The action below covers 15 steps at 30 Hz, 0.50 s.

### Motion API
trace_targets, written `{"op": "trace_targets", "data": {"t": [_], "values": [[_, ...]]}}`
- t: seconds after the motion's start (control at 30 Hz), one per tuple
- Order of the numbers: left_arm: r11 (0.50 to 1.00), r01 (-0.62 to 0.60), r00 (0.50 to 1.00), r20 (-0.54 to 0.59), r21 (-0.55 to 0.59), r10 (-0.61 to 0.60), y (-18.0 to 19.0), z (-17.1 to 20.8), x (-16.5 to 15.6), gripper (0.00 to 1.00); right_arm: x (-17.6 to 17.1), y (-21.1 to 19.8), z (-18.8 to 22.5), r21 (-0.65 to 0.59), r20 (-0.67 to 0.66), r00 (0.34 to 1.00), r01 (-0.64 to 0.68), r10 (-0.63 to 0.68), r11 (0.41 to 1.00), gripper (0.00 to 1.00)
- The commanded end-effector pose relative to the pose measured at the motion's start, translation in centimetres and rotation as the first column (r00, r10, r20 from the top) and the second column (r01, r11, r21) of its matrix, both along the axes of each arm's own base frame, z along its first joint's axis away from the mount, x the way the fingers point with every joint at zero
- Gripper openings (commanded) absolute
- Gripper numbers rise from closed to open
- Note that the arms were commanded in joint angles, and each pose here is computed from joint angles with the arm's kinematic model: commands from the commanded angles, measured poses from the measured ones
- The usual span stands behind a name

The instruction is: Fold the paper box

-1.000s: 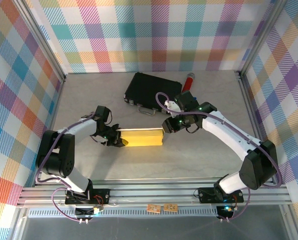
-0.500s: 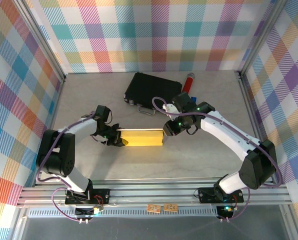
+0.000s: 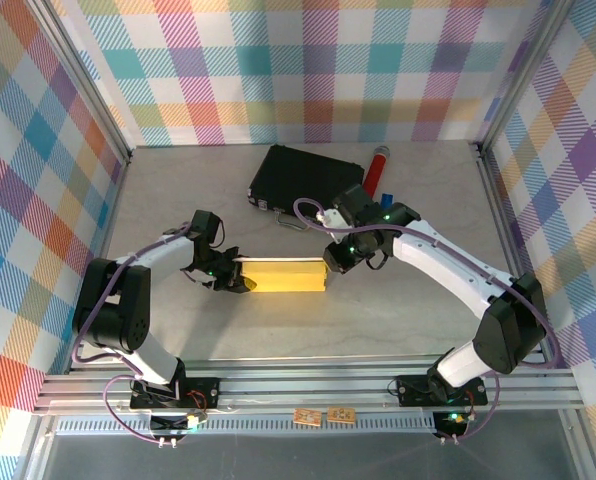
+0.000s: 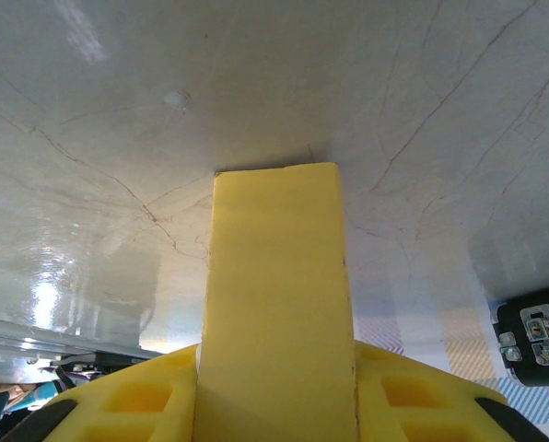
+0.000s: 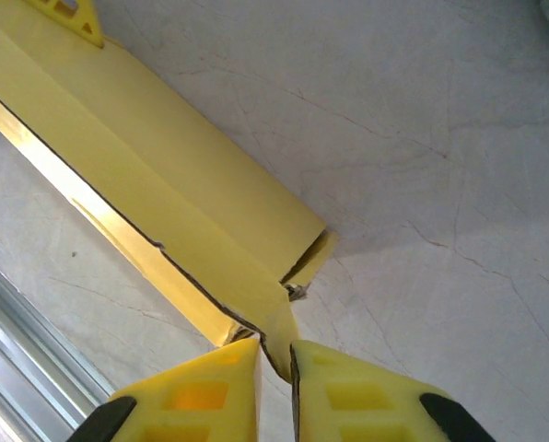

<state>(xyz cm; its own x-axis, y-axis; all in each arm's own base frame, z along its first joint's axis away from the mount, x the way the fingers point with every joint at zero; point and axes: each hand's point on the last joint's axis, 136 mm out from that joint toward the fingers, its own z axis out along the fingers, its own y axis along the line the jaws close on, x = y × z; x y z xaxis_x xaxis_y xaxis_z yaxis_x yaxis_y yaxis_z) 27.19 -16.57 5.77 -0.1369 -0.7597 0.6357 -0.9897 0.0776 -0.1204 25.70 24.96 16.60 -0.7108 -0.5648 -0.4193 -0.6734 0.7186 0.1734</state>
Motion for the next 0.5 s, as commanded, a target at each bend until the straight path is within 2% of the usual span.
{"op": "trace_targets", "data": {"t": [0.0, 0.23, 0.47], "values": [[0.995, -0.007, 0.999, -0.053, 0.095, 0.012, 1.52, -1.77, -0.66, 0.19, 0.0, -0.24, 0.17, -0.024, 0.003, 1.0, 0.005, -0.005, 1.0, 0.15], [0.995, -0.006, 0.999, -0.051, 0.095, 0.011, 1.53, -1.69, -0.62, 0.19, 0.29, 0.11, 0.07, -0.026, -0.021, 0.999, 0.048, -0.049, 0.998, 0.0], [0.995, -0.008, 0.999, -0.052, 0.096, 0.013, 1.56, -1.69, -0.6, 0.19, 0.21, 0.64, 0.07, -0.019, -0.071, 0.99, 0.117, -0.118, 0.993, 0.0]]}}
